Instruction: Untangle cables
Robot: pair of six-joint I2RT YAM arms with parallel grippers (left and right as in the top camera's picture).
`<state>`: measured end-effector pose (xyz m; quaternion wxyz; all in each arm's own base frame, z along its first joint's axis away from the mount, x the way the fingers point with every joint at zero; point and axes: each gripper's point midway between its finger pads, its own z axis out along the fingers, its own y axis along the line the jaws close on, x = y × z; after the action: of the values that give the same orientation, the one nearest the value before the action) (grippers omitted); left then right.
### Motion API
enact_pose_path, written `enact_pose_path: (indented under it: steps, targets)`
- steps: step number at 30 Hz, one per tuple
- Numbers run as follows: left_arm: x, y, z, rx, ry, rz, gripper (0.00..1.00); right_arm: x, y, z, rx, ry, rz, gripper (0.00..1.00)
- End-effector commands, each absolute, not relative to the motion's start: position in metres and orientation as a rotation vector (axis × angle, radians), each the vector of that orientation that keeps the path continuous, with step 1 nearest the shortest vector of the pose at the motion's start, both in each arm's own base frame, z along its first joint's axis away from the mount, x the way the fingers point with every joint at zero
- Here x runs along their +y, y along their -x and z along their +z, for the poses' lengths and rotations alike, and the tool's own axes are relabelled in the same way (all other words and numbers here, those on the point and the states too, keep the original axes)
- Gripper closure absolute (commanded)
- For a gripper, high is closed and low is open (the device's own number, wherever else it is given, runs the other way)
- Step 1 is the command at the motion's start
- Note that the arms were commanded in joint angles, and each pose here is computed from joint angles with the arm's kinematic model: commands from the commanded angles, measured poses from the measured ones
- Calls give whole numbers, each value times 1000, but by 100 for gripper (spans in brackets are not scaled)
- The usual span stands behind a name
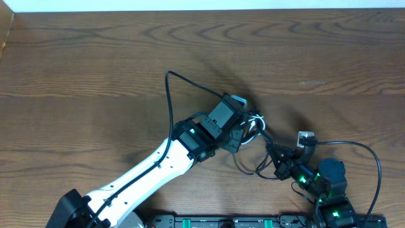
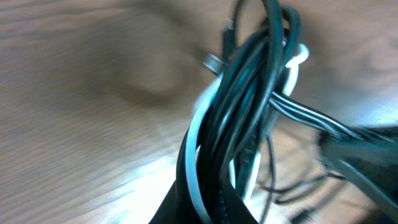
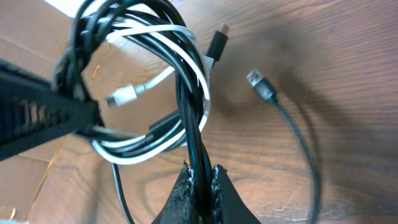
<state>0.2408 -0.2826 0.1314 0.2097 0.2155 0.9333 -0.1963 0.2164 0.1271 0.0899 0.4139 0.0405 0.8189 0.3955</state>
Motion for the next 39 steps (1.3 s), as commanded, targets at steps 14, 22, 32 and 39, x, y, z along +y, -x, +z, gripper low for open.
enact_pose_path:
  steps: [14, 22, 32, 39]
  targets:
    - [-327, -189, 154, 2417, -1083, -982, 92, 128, -227, 121, 1918, -72, 1018, 99]
    - [-329, -190, 156, 2407, -1082, -984, 92, 137, -223, 136, 1869, -51, 1109, 97]
    - [-274, -270, 142, 2379, -802, -298, 92, 142, -215, 125, 1931, -39, 1147, 71]
    - [-244, -304, 156, 2277, -675, -4, 93, 152, -205, 127, 1939, 30, 1224, 37]
